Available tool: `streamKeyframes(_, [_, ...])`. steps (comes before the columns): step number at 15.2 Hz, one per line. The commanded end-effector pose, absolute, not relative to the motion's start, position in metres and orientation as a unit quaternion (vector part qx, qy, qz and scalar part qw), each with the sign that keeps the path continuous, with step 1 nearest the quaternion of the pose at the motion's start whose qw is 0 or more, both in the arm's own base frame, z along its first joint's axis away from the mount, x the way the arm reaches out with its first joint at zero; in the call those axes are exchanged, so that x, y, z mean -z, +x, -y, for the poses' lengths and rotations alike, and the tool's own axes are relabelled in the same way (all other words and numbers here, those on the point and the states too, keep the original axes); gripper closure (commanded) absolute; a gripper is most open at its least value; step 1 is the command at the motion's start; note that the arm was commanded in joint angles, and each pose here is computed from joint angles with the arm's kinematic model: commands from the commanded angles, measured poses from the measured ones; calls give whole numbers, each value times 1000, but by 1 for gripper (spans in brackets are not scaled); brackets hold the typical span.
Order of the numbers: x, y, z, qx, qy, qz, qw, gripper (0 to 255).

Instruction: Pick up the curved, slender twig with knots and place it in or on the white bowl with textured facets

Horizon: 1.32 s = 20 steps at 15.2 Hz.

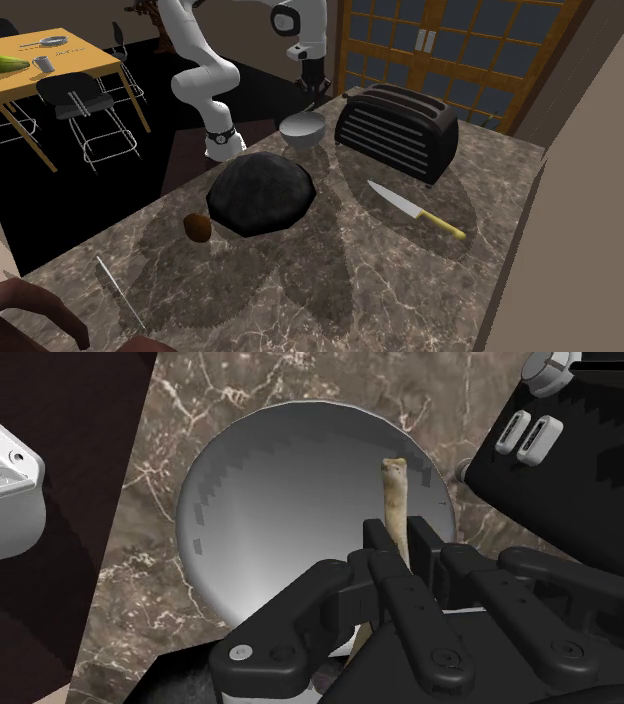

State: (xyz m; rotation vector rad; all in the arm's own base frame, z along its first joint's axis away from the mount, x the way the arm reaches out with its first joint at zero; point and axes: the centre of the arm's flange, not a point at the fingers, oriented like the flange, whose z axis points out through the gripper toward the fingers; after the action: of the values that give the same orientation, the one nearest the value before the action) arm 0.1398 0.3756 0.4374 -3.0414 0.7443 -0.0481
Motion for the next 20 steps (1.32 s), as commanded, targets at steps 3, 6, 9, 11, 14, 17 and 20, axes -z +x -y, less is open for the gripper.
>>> streamKeyframes(3, [-416, 138, -375, 15, -971, -238, 5, 255])
streamKeyframes(6, [-401, 138, -375, 15, -971, -238, 5, 255])
streamKeyframes(9, [-385, 138, -375, 15, -971, -238, 5, 255])
streamKeyframes(11, [-381, 138, -375, 15, -971, -238, 5, 255])
streamKeyframes(14, [-381, 138, -375, 15, -971, -238, 5, 255])
streamKeyframes(17, [-381, 138, -375, 15, -971, -238, 5, 255])
streamKeyframes(20, [-381, 138, -375, 15, -971, -238, 5, 0])
